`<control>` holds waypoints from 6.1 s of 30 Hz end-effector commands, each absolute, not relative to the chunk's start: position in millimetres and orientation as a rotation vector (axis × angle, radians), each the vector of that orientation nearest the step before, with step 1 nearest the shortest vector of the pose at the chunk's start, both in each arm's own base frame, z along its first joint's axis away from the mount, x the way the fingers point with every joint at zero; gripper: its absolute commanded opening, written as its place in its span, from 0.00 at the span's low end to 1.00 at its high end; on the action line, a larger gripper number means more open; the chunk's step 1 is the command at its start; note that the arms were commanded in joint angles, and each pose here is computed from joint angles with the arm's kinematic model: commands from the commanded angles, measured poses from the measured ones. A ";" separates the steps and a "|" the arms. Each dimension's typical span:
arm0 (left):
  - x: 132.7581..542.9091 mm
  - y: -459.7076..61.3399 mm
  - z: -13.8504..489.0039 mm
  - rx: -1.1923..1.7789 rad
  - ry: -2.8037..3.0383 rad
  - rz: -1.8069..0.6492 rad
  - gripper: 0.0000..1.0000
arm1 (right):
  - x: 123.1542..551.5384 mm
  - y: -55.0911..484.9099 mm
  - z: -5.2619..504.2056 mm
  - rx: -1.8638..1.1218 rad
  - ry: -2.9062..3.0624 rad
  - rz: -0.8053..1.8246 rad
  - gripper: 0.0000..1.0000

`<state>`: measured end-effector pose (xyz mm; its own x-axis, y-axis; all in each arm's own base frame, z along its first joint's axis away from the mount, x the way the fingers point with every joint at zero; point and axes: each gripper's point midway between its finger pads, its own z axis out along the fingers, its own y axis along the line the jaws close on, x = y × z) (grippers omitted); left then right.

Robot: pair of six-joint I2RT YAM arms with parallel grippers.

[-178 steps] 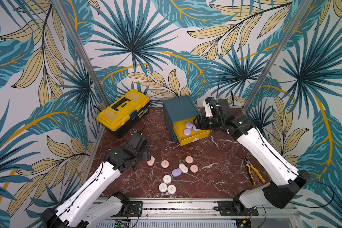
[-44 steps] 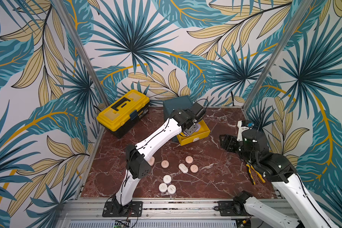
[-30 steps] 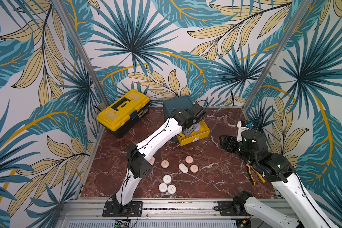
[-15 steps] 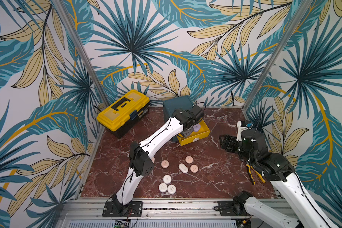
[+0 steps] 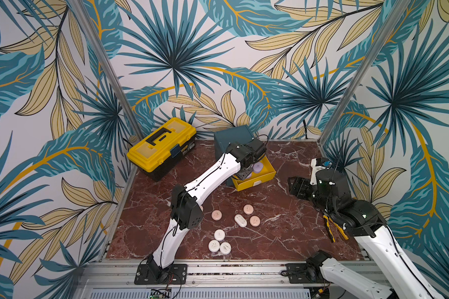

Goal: Put the bluetooth earphones in the drawer according to color
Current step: Place the bluetooth earphone in the drawer, then close the drawer of the storage box, then open the drawer in the storage box.

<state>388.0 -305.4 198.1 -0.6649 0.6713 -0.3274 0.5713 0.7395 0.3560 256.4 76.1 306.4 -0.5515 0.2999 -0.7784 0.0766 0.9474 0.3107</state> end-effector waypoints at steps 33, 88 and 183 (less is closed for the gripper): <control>425.3 -289.6 340.4 0.642 2.196 -0.034 0.32 | 254.8 107.0 284.0 0.223 2.222 0.493 0.51; 474.4 -277.3 176.0 0.703 2.567 -0.190 0.23 | 404.6 217.5 227.8 0.219 2.278 0.732 0.13; 461.3 -290.6 163.6 0.756 2.589 -0.199 0.20 | 434.4 226.5 132.9 0.743 1.981 1.133 0.02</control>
<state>496.8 -298.3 244.9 -0.6223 0.3844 -0.6819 0.5176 0.8556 0.0099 440.0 230.3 136.7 -0.5742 0.7629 -0.2970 0.1226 0.4388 0.8902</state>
